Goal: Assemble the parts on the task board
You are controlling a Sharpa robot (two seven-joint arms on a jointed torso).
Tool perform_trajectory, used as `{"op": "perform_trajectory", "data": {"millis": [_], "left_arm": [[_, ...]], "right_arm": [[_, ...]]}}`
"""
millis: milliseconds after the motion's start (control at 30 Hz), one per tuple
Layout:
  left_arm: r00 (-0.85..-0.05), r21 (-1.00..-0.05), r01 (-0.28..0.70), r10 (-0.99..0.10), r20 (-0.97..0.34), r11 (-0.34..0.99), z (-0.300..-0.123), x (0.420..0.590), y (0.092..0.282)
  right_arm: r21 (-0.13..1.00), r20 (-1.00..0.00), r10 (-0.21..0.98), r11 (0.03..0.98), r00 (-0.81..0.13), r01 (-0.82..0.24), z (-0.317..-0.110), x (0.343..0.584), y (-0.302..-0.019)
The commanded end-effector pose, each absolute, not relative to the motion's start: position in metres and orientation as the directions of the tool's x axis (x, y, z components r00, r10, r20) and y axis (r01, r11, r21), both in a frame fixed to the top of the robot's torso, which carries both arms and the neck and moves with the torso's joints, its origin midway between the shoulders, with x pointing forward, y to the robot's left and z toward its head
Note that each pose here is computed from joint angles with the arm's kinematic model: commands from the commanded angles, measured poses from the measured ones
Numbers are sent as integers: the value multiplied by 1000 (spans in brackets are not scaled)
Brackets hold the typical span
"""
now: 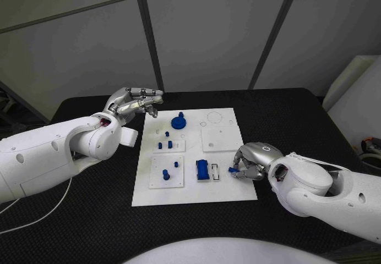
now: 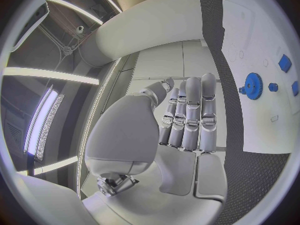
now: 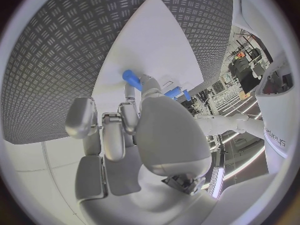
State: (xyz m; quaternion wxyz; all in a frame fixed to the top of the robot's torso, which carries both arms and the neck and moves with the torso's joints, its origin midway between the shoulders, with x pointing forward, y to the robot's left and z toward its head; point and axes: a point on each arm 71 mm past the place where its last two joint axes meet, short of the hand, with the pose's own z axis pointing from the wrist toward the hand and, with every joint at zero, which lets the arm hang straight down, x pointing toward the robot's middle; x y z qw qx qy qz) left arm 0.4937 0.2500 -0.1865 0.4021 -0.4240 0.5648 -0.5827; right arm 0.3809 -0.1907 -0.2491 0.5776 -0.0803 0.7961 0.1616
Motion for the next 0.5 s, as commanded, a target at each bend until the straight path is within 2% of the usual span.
{"op": "perform_trajectory", "data": {"millis": [33,500], "left_arm": [[-328,-999,-4,-943,45,-46,-185,493,248],[-328,-999,-7,-944,45,-46,-186,493,248]], "right_arm": [[138,-923,25,953,-383,-271,-262,377,-198],[269,-921,183,938,-344,-220,-250,371,-195]]}}
